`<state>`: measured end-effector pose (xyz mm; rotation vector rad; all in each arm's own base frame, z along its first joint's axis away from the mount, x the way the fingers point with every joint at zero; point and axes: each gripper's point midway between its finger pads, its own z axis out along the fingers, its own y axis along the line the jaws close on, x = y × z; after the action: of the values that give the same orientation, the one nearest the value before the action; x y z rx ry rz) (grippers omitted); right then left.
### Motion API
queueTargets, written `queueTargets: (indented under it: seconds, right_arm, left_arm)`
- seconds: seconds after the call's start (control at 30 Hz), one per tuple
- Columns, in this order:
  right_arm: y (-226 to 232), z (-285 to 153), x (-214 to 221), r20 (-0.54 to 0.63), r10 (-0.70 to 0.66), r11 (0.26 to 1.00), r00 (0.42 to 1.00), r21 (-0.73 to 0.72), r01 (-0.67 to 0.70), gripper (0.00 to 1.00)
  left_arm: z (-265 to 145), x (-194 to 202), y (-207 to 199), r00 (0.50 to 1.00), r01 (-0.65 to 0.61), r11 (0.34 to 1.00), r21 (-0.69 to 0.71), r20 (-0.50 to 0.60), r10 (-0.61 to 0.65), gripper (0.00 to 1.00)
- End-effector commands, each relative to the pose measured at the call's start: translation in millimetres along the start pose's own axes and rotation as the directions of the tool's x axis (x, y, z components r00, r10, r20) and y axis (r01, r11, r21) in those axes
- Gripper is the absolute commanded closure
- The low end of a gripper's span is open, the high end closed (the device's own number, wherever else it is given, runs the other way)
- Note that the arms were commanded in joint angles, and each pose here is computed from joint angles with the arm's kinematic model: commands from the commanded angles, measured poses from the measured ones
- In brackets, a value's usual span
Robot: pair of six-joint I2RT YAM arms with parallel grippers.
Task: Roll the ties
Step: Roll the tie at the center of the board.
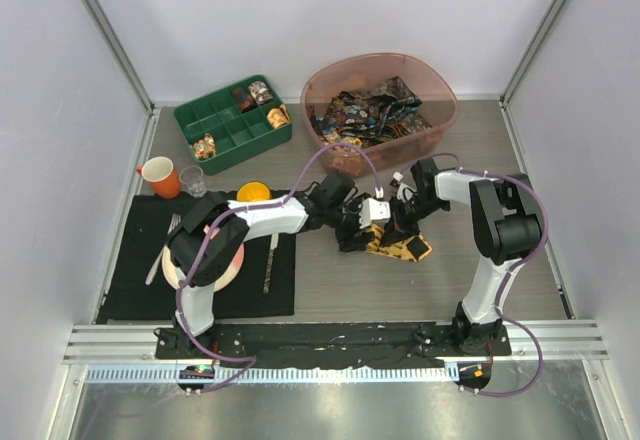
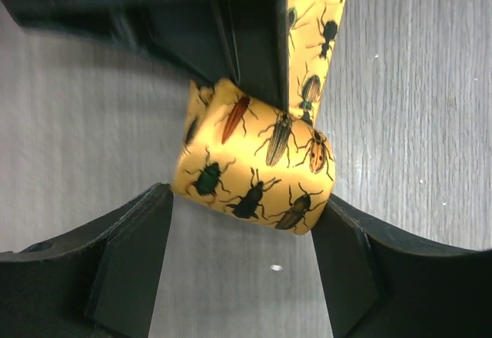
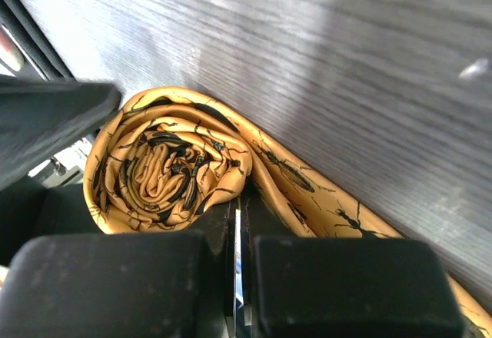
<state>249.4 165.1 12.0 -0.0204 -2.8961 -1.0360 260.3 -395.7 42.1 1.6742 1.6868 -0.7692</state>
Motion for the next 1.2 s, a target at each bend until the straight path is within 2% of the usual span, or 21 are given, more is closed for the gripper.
queueTargets:
  seconds: [0.0,0.2,0.43,0.53,0.67,0.77,0.8,0.9,0.93,0.97,1.17]
  right_arm:
    - [-59,9,-4,-0.031,-0.042,0.966,0.999,0.256,0.048,0.99]
    - [-52,13,-8,-0.069,-0.068,0.975,0.995,0.205,0.081,0.99]
    - [-45,16,-17,-0.090,-0.120,0.978,0.989,0.162,0.134,0.99]
    - [-42,20,-19,-0.108,-0.165,0.974,0.980,0.137,0.179,0.99]
    - [-35,25,-28,-0.102,-0.194,0.972,0.976,0.112,0.205,0.99]
    - [-23,18,-36,-0.074,-0.220,0.970,0.973,0.089,0.227,0.99]
    - [-19,13,-37,-0.062,-0.231,0.968,0.971,0.081,0.235,0.99]
    - [2,-9,-35,-0.009,-0.249,0.968,0.968,0.042,0.249,0.86]
    - [3,-16,-31,-0.004,-0.232,0.972,0.973,0.029,0.232,0.77]
    - [13,-29,-30,0.029,-0.246,0.969,0.969,0.008,0.246,0.74]
    - [37,-58,-12,0.082,-0.233,0.965,0.969,-0.105,0.241,0.52]
  left_arm:
    - [-5,-23,0,0.994,-0.108,0.993,0.049,0.031,0.107,0.25]
    - [3,-23,-13,0.982,-0.187,0.971,0.146,0.021,0.186,0.25]
    - [17,-8,-25,0.983,-0.173,0.962,0.212,-0.027,0.183,0.28]
    - [19,3,-26,0.985,-0.150,0.966,0.210,-0.052,0.164,0.37]
    - [17,9,-34,0.991,-0.108,0.973,0.202,-0.058,0.121,0.59]
    - [12,23,-35,0.990,-0.037,0.987,0.155,-0.132,0.058,0.71]
    - [9,26,-34,0.988,-0.030,0.990,0.139,-0.147,0.051,0.73]
    - [1,51,-32,0.967,0.017,0.997,0.081,-0.254,0.004,0.78]
    - [1,57,-31,0.960,0.030,0.997,0.072,-0.280,-0.008,0.78]
    - [-1,66,-31,0.948,0.037,0.997,0.062,-0.318,-0.015,0.78]
    - [2,77,-29,0.928,0.047,0.997,0.055,-0.371,-0.023,0.79]
